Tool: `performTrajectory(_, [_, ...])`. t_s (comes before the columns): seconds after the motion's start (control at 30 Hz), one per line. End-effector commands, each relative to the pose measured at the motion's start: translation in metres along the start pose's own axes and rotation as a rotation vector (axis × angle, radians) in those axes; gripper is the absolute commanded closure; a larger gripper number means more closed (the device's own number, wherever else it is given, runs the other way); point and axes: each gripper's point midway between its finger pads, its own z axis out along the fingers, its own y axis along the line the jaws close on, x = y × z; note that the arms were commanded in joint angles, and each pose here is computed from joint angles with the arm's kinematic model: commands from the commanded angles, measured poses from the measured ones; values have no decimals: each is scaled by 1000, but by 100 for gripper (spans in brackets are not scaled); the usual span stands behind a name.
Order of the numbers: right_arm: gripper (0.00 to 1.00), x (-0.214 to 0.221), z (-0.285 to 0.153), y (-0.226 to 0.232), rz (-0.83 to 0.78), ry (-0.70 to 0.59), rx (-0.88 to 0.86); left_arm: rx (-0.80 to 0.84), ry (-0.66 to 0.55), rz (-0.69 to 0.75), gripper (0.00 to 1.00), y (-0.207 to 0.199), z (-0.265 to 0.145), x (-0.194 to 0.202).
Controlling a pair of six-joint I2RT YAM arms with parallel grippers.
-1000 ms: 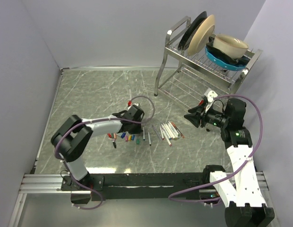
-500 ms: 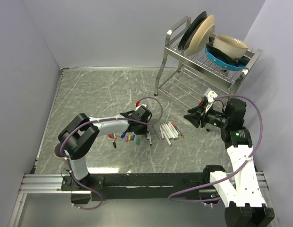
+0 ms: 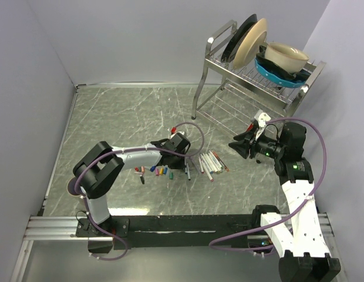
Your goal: Open the pen caps
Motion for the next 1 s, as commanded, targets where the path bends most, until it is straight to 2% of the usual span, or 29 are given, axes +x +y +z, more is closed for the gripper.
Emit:
performTrajectory(0.0, [54,-7,-3,-1,-30,-24,6,44,-78,0,89,-14,-26,-19])
performTrajectory(0.2, [53,-7,-5,-5,-28,-23,24,92,-229,-29,77,-17,-70,-45])
performTrajectory(0.27, [53,-7,-6,-6,-28,-26,27,79,-276,-35,69,-10,-82,-50])
performTrajectory(0.3, [53,-7,-7,-7,-26,-24,31,104,-326,-41,65,-12,-102,-60])
performTrajectory(0.33, [53,-6,-7,-6,-27,-26,28,98,-343,-39,56,-7,-109,-60])
performTrajectory(0.4, [53,-5,-8,-6,-30,-23,26,115,-446,-36,47,-3,-145,-75])
performTrajectory(0.43, [53,-5,-9,-4,-38,-25,20,106,-468,-33,35,4,-154,-75])
performTrajectory(0.5, [52,-5,-11,0,-65,-25,7,121,-589,-54,21,14,-196,-87])
performTrajectory(0.53, [51,-5,-12,2,-75,-29,7,114,-616,-56,7,23,-204,-85])
performTrajectory(0.57, [51,-5,-13,2,-83,-29,14,109,-647,-64,1,31,-215,-85])
performTrajectory(0.6, [49,-5,-14,1,-85,-25,20,133,-724,-92,1,39,-243,-89])
performTrajectory(0.67, [44,-7,-16,1,-96,-16,27,149,-758,-79,1,50,-259,-82])
performTrajectory(0.7, [41,-5,-18,0,-87,1,44,180,-812,-100,1,57,-281,-81])
performTrajectory(0.8, [29,-21,-27,-5,-124,9,106,193,-874,-140,1,78,-310,-71])
performTrajectory(0.83, [4,-26,-30,-5,-133,4,120,183,-899,-162,1,86,-318,-71])
performTrajectory(0.87, [0,-32,-32,-3,-149,-2,126,186,-913,-181,1,90,-325,-69])
performTrajectory(0.97, [0,-53,-44,0,-144,-19,175,208,-964,-216,1,103,-346,-64])
